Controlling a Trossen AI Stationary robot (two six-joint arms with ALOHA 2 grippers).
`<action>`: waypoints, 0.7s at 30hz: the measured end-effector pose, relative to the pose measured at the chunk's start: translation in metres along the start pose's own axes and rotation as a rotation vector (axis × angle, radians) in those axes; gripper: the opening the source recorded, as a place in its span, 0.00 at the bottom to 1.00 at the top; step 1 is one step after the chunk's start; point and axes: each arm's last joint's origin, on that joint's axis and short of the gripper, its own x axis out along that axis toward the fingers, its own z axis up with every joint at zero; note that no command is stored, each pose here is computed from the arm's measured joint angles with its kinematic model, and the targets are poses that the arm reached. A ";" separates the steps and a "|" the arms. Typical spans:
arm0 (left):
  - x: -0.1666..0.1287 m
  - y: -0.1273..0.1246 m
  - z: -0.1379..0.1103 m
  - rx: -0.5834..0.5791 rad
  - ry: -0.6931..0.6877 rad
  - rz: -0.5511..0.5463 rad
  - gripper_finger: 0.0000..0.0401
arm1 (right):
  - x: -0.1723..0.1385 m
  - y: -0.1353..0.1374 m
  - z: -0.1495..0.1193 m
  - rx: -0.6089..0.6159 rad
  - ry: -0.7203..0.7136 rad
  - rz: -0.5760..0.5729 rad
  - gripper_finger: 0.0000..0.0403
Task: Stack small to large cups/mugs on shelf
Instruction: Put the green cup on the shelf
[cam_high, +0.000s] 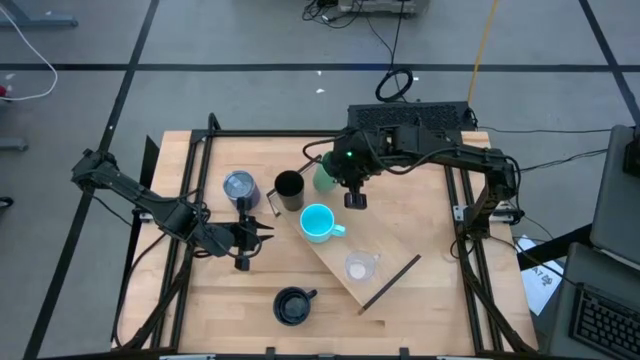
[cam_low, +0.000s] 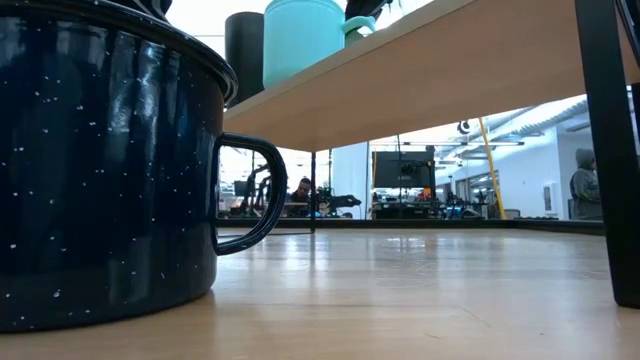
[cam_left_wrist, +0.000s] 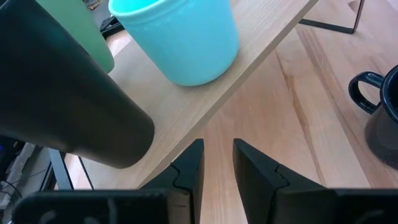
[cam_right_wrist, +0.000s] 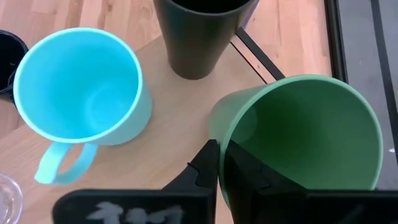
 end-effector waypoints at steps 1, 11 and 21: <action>0.000 0.000 0.000 0.000 0.000 0.000 0.22 | 0.000 0.000 0.000 0.000 0.000 0.000 0.03; 0.000 0.000 0.000 0.001 0.000 0.000 0.22 | 0.004 0.002 0.001 -0.003 0.007 0.005 0.04; 0.000 0.000 0.000 0.003 0.000 0.000 0.22 | 0.014 0.004 0.004 -0.016 0.003 0.015 0.10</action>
